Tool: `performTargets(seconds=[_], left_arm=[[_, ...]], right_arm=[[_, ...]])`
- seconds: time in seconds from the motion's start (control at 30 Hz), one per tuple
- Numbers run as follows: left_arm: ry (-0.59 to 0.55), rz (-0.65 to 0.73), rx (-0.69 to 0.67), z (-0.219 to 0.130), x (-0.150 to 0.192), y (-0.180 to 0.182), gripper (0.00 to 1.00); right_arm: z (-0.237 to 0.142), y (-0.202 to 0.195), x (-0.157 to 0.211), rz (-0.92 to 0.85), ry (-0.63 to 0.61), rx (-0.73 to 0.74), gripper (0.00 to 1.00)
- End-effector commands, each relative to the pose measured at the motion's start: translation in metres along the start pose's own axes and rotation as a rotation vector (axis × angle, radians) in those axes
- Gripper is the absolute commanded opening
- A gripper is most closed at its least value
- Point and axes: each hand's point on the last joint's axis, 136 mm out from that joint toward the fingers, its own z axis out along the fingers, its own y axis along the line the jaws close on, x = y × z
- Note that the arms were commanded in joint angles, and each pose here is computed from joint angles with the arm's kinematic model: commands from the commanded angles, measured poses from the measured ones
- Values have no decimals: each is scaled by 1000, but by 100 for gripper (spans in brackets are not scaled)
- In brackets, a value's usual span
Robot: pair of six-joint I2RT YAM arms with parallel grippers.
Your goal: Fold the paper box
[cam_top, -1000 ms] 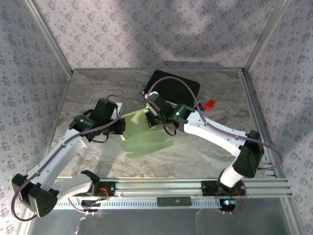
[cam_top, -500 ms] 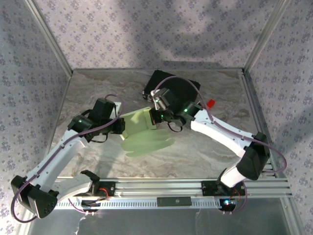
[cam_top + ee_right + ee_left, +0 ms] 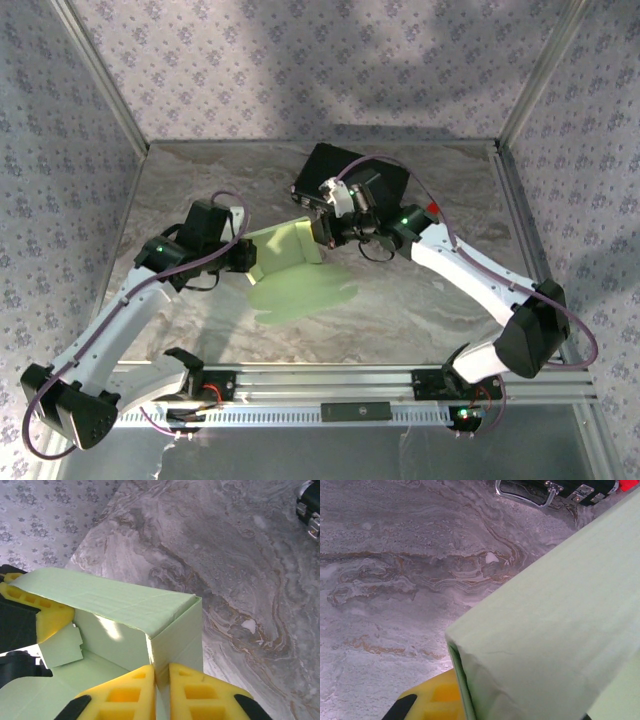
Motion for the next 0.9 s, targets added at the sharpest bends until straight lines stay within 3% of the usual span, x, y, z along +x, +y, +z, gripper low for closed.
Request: performTargets(seconds=[0.0,0.87], left_arm=[[-122,52,203,-21,-29,-43,0],[-129,52,206,-22,-34,-44,0]], right_arm=[[4,13,16,-6,57,-97,16],[10,16,32,-15,113,-223,24]])
